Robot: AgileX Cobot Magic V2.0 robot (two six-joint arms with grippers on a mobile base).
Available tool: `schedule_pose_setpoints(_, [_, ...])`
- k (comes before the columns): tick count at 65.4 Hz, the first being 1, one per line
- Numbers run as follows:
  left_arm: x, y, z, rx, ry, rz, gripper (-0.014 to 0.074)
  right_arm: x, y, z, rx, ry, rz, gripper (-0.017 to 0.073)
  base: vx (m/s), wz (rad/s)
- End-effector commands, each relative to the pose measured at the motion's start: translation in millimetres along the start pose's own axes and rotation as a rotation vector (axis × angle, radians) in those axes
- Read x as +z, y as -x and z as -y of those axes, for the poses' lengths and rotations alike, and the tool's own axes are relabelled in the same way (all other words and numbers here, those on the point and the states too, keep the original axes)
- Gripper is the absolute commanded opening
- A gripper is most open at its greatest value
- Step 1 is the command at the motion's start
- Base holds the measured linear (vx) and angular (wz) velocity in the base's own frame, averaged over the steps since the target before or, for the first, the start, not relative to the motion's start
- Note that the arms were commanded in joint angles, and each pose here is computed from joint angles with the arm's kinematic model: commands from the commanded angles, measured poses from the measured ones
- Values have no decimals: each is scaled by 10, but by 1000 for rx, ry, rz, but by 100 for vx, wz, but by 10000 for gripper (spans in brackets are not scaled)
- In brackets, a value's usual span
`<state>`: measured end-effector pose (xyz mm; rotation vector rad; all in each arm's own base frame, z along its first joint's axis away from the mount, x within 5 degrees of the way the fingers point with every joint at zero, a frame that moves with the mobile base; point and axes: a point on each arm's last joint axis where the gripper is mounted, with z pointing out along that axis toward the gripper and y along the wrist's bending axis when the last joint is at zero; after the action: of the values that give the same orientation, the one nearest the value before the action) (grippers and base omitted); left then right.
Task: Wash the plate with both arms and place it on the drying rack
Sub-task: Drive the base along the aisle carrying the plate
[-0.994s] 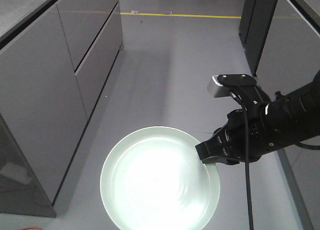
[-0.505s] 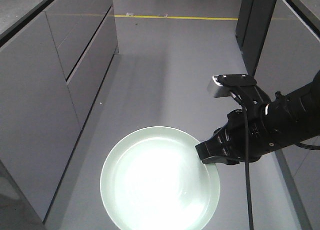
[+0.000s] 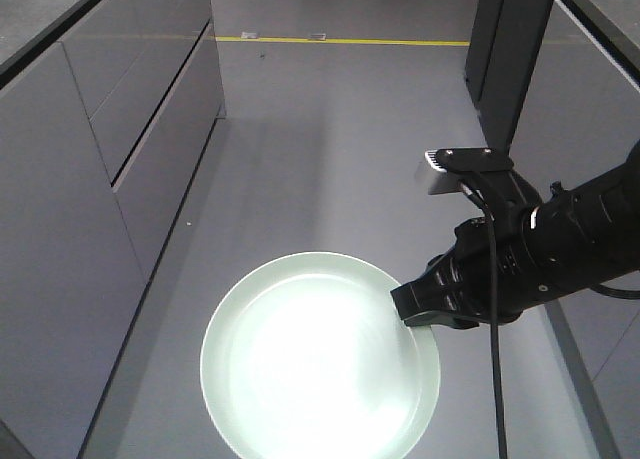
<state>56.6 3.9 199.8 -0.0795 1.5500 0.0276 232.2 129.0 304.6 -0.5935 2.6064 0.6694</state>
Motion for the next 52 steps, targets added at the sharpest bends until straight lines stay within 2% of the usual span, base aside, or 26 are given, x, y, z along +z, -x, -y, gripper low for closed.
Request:
schedule_pose_setpoints(1, [-28, 165, 7, -10, -6, 115, -6, -146, 74, -77, -14, 17, 88, -1, 20, -5])
schedule_pose_setpoints(52, [-28, 165, 7, -10, -6, 115, -6, -146, 74, -77, -14, 17, 88, -1, 20, -5])
